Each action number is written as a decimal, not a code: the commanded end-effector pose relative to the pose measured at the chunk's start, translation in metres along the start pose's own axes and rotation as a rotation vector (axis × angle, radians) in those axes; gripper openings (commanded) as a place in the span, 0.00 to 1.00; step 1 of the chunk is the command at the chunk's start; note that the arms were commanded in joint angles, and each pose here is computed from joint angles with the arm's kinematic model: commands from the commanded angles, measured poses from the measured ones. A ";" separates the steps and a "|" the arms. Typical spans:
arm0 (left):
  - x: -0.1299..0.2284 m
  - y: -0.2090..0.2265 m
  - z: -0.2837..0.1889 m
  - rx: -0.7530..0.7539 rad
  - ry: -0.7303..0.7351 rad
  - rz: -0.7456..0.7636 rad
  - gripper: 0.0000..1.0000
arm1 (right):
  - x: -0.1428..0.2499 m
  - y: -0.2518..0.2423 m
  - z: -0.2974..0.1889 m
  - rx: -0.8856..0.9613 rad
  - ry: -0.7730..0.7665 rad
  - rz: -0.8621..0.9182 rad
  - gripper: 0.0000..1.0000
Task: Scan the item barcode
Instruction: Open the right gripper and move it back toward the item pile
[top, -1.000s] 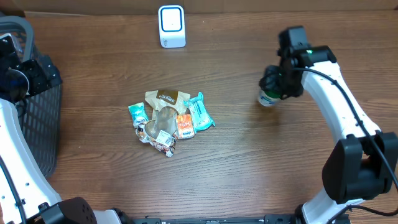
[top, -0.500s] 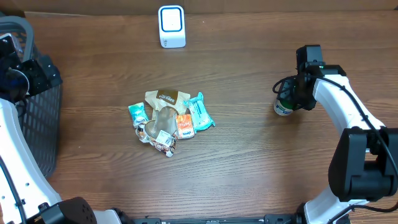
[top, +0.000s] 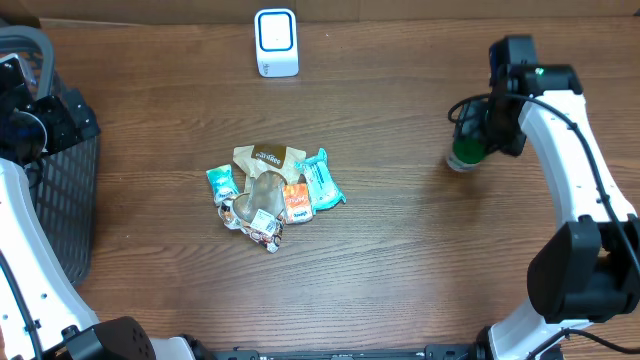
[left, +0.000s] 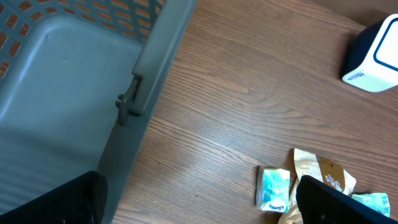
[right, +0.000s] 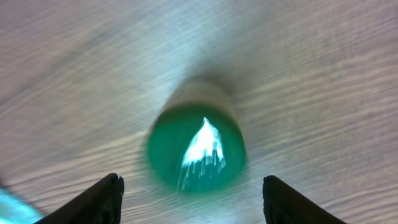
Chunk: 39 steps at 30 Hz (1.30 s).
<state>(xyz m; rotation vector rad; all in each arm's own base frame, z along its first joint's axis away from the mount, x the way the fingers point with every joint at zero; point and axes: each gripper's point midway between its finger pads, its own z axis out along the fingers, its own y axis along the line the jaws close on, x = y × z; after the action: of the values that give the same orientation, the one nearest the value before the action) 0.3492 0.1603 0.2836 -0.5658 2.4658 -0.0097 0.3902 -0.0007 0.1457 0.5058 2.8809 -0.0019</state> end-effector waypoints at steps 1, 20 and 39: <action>-0.006 -0.003 -0.007 0.011 -0.026 -0.004 0.99 | -0.001 0.032 -0.023 -0.089 -0.024 -0.100 0.79; -0.006 -0.003 -0.007 0.011 -0.026 -0.004 1.00 | 0.001 0.080 -0.010 -0.194 -0.030 -0.178 0.81; -0.006 -0.003 -0.007 0.011 -0.026 -0.004 1.00 | 0.017 0.101 0.013 -0.271 0.081 -0.192 0.81</action>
<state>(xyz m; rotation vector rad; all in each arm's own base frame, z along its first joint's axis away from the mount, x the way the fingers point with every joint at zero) 0.3492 0.1603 0.2836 -0.5658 2.4658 -0.0097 0.4076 0.0863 0.1398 0.2055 2.9115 0.3032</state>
